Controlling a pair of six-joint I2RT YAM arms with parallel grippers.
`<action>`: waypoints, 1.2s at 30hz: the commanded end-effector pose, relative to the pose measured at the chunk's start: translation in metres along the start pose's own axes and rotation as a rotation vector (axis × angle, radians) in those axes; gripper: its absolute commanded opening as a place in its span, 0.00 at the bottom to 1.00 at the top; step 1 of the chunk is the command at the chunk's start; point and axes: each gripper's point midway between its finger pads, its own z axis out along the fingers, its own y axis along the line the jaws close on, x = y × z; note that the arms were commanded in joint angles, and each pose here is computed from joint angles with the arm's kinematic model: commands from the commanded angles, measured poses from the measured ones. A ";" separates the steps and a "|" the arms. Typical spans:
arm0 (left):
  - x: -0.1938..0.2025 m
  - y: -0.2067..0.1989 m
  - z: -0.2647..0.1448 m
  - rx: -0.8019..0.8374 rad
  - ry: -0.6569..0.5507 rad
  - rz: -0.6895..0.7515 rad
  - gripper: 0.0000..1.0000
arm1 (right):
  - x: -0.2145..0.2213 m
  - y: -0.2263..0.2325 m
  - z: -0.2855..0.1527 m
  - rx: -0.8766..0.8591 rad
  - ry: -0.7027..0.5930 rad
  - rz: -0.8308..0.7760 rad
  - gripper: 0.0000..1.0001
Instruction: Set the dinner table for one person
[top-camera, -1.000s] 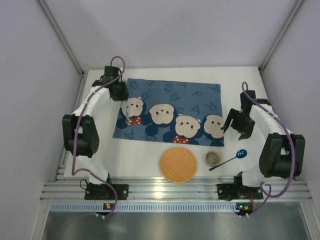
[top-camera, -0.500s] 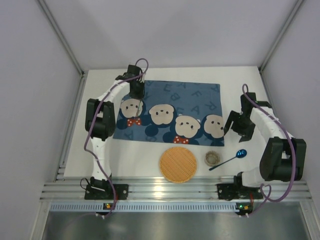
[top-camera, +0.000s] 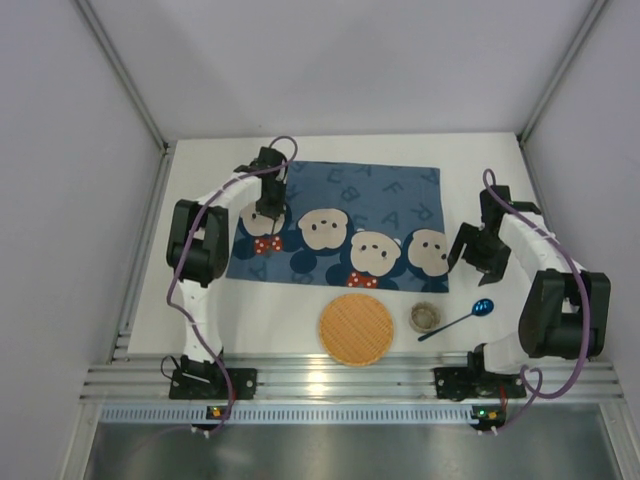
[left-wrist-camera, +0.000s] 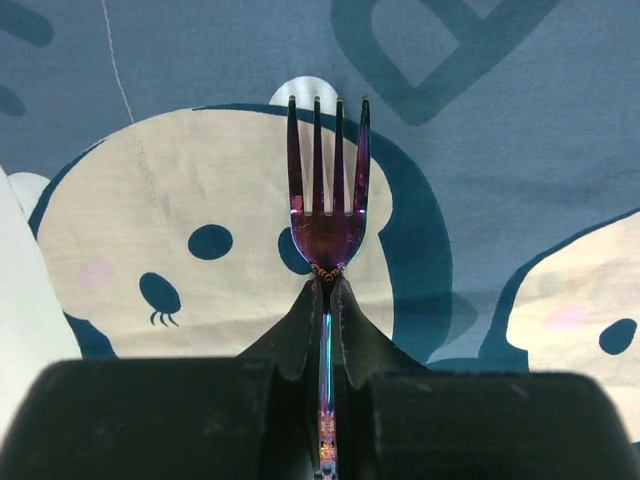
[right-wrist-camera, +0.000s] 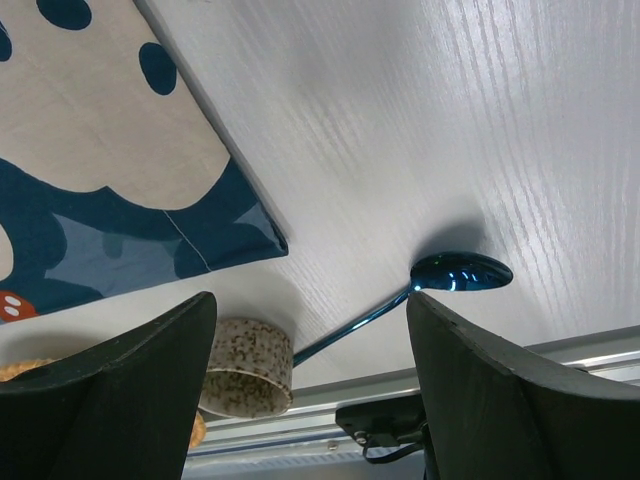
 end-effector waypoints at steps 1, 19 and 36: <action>0.003 0.005 -0.008 -0.027 -0.004 -0.022 0.00 | -0.014 0.001 -0.005 0.005 -0.037 0.010 0.77; -0.008 0.048 -0.031 0.014 -0.101 -0.195 0.53 | -0.012 -0.001 -0.008 0.004 -0.052 -0.006 0.77; 0.073 0.051 -0.016 0.090 0.020 -0.285 0.33 | -0.004 0.011 -0.019 -0.073 -0.051 -0.022 0.77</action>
